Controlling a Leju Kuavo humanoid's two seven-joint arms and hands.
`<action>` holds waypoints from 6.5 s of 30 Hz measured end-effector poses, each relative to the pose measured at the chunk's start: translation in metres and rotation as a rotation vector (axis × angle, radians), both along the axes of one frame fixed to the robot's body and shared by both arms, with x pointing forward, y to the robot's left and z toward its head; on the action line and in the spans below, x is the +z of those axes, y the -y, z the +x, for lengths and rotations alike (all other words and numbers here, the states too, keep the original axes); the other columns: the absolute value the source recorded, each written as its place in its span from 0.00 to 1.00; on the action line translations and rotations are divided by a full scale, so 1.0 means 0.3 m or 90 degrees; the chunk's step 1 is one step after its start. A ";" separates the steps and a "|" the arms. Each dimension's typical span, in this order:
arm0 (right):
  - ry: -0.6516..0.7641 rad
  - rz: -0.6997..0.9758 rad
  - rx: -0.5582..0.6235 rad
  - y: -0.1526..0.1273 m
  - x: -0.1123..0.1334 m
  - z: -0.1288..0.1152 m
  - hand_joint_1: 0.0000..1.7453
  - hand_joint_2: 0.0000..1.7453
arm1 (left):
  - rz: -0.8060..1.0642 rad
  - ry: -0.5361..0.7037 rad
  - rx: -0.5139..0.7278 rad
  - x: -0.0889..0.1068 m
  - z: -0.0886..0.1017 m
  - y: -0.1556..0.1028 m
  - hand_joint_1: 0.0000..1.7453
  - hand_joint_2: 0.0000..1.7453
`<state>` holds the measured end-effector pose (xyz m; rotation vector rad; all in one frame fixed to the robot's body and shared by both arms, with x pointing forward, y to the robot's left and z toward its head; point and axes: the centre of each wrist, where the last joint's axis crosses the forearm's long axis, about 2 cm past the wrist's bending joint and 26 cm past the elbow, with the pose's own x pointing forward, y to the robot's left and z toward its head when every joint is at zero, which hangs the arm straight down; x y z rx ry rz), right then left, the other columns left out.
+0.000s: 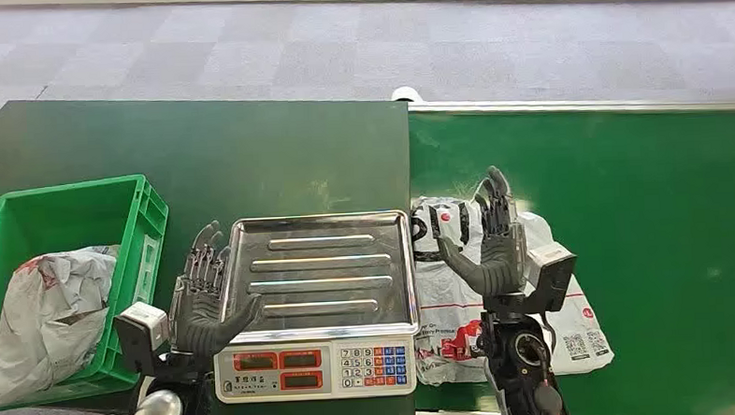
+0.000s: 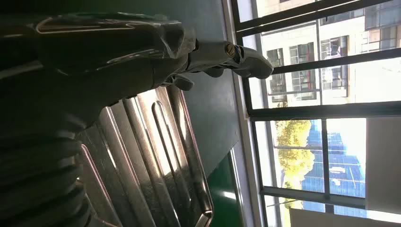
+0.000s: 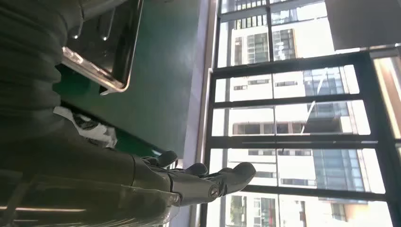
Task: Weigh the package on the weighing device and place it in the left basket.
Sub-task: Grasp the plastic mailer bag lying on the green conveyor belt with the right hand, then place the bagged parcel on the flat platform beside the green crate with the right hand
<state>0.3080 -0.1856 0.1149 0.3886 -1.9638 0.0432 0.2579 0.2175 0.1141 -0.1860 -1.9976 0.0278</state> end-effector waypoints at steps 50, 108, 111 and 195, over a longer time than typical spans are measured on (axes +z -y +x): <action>-0.486 -0.614 -0.168 0.168 -0.276 -0.067 0.00 1.00 | 0.021 -0.036 -0.034 0.034 0.041 0.041 0.00 1.00; 0.251 0.263 -0.044 0.232 0.100 -0.101 1.00 1.00 | -0.087 0.070 -0.014 0.058 0.056 0.027 0.00 1.00; 0.262 0.260 -0.048 0.234 0.114 -0.104 1.00 1.00 | -0.093 0.074 -0.010 0.061 0.056 0.025 0.00 1.00; 0.089 -0.020 0.259 -0.200 -0.065 -0.102 0.00 1.00 | -0.152 0.144 0.335 0.093 -0.010 -0.071 0.00 1.00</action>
